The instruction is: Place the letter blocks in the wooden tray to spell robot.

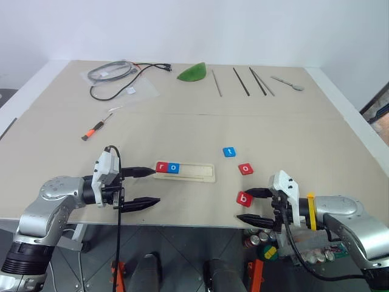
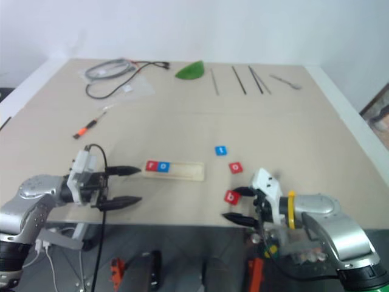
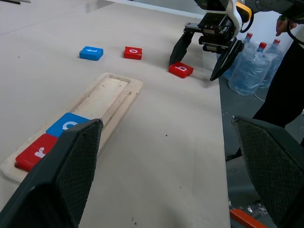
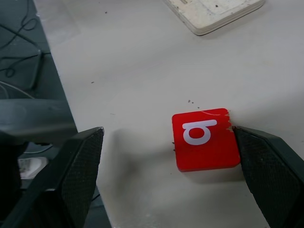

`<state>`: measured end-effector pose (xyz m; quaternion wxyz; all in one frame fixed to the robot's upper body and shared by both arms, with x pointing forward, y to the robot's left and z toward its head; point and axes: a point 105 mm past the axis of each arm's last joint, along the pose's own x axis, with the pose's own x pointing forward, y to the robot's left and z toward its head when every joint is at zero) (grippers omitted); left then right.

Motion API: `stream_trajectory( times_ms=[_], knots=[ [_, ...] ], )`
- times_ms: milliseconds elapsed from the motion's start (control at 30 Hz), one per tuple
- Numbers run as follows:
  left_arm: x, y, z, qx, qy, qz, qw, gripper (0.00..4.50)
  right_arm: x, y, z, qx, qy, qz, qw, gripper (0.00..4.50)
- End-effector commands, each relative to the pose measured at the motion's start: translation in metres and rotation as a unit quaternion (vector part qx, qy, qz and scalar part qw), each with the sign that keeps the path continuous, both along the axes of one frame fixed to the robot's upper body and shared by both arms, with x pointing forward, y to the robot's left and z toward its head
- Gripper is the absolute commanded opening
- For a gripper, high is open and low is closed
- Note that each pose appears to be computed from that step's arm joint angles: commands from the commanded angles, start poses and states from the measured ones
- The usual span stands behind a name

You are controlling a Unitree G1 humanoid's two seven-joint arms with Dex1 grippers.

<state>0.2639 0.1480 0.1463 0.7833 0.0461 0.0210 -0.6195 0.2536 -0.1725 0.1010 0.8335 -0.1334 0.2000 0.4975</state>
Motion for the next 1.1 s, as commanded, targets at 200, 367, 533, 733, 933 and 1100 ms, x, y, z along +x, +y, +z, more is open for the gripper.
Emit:
stream_trajectory(
  times_ms=[200,367,533,733,933,1100],
  knots=[
    [-0.001,0.008,0.020,-0.002,-0.036,0.010,0.999,4.50,0.008,0.001,-0.001,-0.008,-0.034,-0.011,0.999,2.59],
    [0.001,0.016,0.020,0.003,-0.037,0.022,0.999,4.50,0.010,0.002,0.002,-0.009,-0.036,-0.001,0.999,1.19],
    [0.003,0.022,0.017,0.008,-0.035,0.031,0.999,4.50,0.016,0.001,0.004,-0.020,-0.043,0.002,0.999,1.19],
    [0.003,0.024,0.011,0.007,-0.028,0.039,0.999,4.50,0.042,0.015,0.052,0.033,-0.103,0.005,0.994,1.19],
    [0.006,0.030,0.004,0.016,-0.023,0.052,0.998,4.50,0.049,0.042,0.095,0.062,-0.143,0.070,0.985,1.19],
    [0.020,0.046,0.005,0.011,-0.032,0.091,0.995,4.50,0.068,0.082,0.087,0.020,-0.145,0.123,0.982,1.19]
  ],
)
